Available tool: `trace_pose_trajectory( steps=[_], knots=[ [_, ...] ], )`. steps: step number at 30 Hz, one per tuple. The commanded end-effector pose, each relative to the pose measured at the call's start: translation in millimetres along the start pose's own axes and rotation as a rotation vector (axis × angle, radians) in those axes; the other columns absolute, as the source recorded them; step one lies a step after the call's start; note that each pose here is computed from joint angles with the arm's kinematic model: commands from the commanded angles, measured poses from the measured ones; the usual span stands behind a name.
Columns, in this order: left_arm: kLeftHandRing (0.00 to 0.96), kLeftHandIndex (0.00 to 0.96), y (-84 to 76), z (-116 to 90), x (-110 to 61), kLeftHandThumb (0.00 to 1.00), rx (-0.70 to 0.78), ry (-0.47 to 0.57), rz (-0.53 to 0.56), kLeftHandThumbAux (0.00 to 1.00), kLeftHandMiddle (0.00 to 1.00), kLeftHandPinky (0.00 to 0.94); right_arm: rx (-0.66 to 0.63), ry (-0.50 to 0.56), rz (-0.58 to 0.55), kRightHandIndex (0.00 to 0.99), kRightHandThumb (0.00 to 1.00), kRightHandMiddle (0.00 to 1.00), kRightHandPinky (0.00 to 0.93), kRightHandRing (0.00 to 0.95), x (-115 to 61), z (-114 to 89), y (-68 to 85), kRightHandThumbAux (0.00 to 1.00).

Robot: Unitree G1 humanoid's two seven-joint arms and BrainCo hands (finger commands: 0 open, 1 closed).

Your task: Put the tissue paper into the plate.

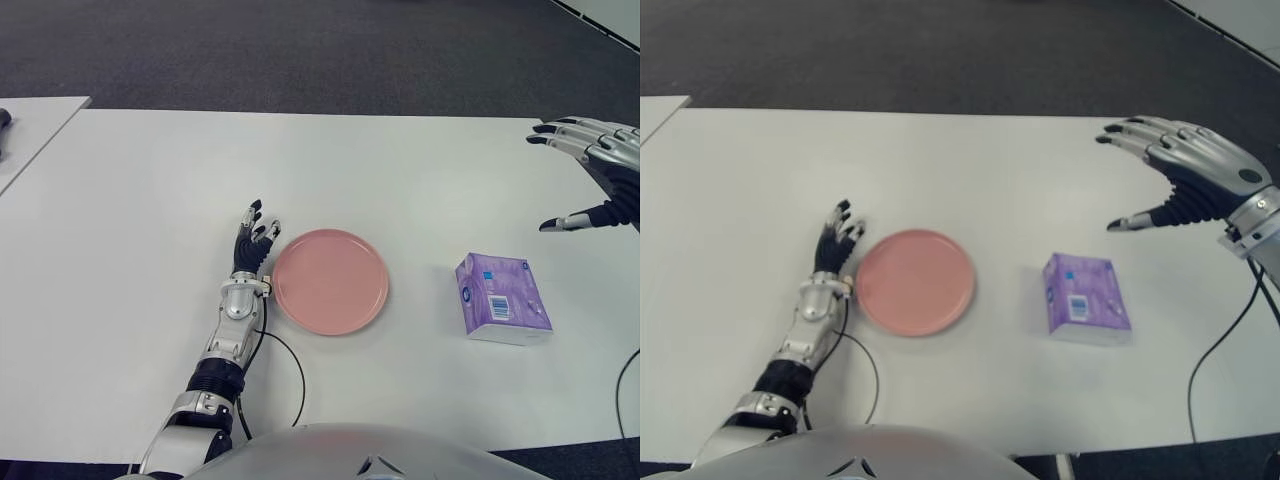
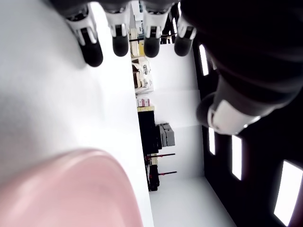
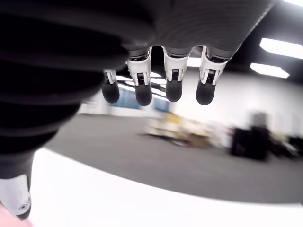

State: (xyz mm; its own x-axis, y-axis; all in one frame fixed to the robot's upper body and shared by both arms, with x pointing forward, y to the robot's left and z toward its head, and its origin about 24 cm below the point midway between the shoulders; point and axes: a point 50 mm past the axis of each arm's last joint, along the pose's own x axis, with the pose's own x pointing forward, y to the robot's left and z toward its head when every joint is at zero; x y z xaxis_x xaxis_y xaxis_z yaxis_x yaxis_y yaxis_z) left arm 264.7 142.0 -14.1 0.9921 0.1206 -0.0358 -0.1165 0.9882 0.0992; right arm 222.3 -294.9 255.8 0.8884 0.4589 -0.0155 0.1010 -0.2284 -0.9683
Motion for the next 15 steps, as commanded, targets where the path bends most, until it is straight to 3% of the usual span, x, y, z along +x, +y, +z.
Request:
trace_pose_trajectory(
  steps=[1, 5, 15],
  knots=[
    [0.0, 0.0, 3.3, -7.6, -1.8, 0.0, 0.011, 0.04, 0.003, 0.616, 0.0, 0.0, -0.06, -0.101, -0.003, 0.0, 0.24, 0.0, 0.0, 0.0, -8.4, 8.5, -0.6, 0.579],
    [0.0, 0.0, 4.1, -7.9, -1.5, 0.007, 0.015, 0.038, 0.009, 0.603, 0.0, 0.0, -0.096, -0.202, -0.1, 0.0, 0.242, 0.0, 0.0, 0.0, 2.4, 34.2, -17.6, 0.572],
    [0.0, 0.0, 5.7, -8.0, -0.7, 0.024, 0.024, 0.03, 0.007, 0.592, 0.0, 0.0, -0.095, -0.204, -0.107, 0.0, 0.245, 0.0, 0.0, 0.0, 5.4, 38.9, -19.3, 0.568]
  ],
)
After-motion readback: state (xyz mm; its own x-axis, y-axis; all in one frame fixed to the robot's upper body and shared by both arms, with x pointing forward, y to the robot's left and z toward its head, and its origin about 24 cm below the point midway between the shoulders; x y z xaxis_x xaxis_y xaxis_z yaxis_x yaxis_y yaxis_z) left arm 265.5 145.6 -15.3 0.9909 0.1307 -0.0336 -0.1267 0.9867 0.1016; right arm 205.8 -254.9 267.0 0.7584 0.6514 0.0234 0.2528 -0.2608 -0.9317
